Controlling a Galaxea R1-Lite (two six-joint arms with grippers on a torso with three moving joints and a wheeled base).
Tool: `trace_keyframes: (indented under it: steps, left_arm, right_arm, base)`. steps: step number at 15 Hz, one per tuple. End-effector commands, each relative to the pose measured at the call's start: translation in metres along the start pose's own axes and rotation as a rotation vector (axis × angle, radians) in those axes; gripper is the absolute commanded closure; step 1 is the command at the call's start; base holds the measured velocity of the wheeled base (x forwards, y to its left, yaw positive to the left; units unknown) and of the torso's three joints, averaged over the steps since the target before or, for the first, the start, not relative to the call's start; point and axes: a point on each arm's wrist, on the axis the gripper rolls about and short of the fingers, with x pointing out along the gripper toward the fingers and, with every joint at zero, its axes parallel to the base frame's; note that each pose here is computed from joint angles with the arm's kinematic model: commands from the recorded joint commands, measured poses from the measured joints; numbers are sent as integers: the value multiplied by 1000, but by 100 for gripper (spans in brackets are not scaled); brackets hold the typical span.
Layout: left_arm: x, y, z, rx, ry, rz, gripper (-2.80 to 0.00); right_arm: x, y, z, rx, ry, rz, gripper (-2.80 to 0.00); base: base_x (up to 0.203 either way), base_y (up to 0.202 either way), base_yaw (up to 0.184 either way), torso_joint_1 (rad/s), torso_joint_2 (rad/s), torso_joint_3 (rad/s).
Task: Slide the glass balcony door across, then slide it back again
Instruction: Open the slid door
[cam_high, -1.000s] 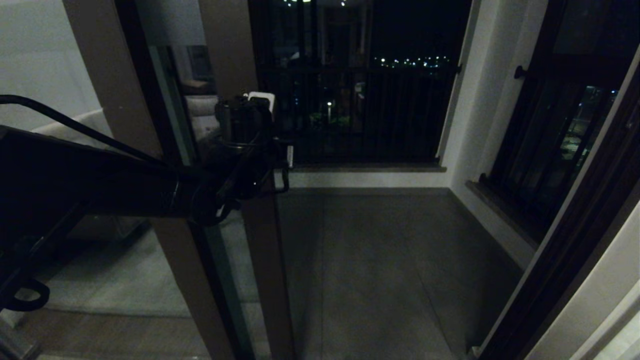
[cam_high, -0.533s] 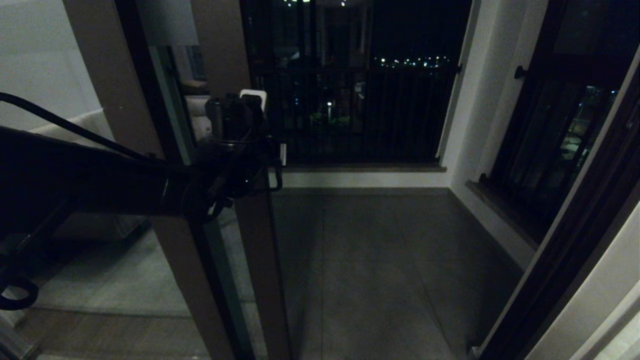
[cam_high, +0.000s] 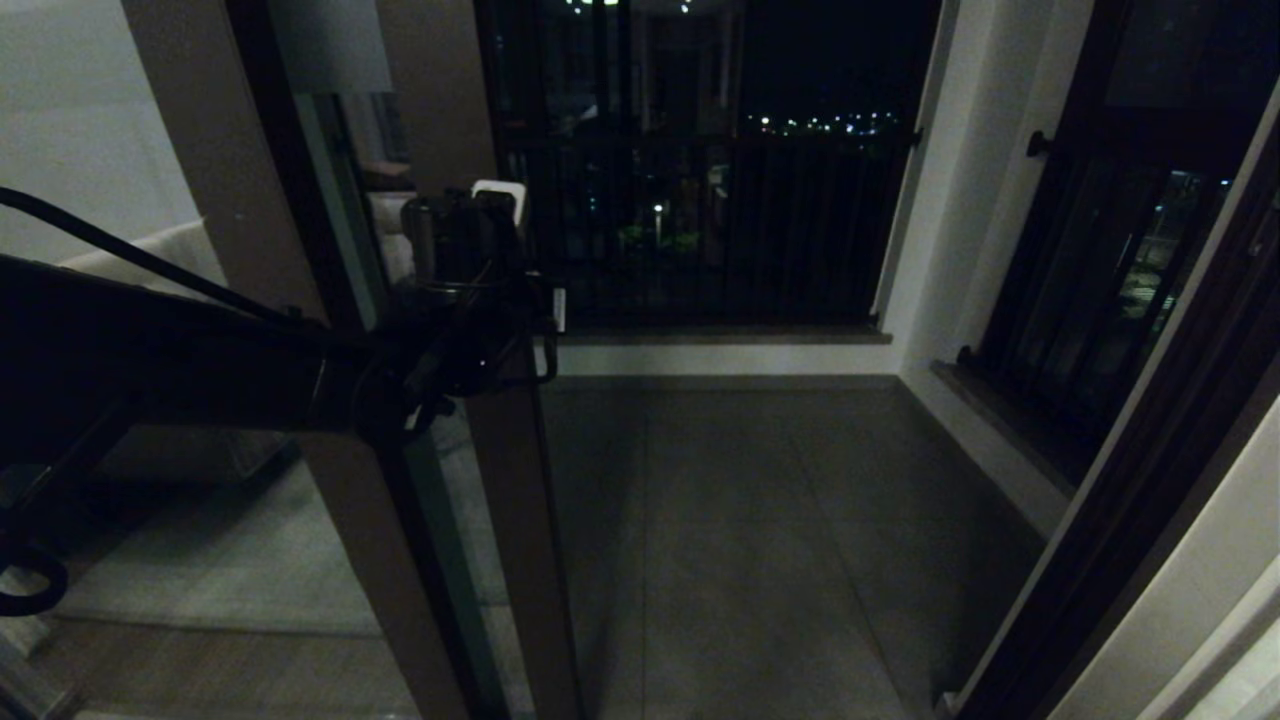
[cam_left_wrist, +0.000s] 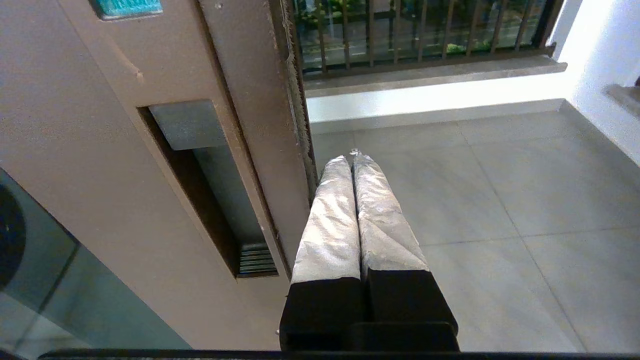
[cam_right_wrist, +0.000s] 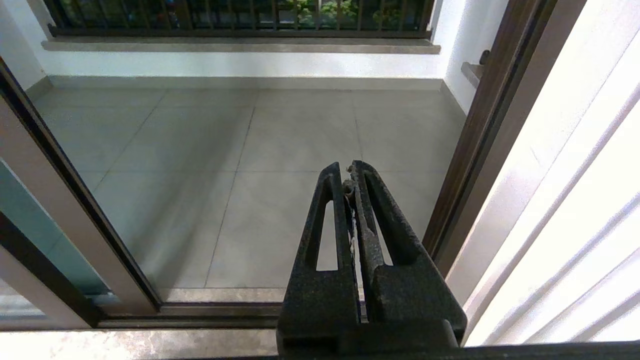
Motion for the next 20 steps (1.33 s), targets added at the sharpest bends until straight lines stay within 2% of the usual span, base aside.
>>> trace_keyframes:
  steps: [1,15,20]
  left_arm:
    - [2,4,-2,1,4,21,0]
    - [5,12,-5,2,15,41,0]
    - [4,23,-5,2,21,61,0]
  right_arm:
    - [0,0,0,-1,2,1,0]
    - [0,0,0,-1,2,1,0]
    - [0,0,0,-1,0,1,0]
  base:
    - [0,0,0,0,0,0]
    - [0,0,0,0,0,0]
    - [0,0,0,0,0,0]
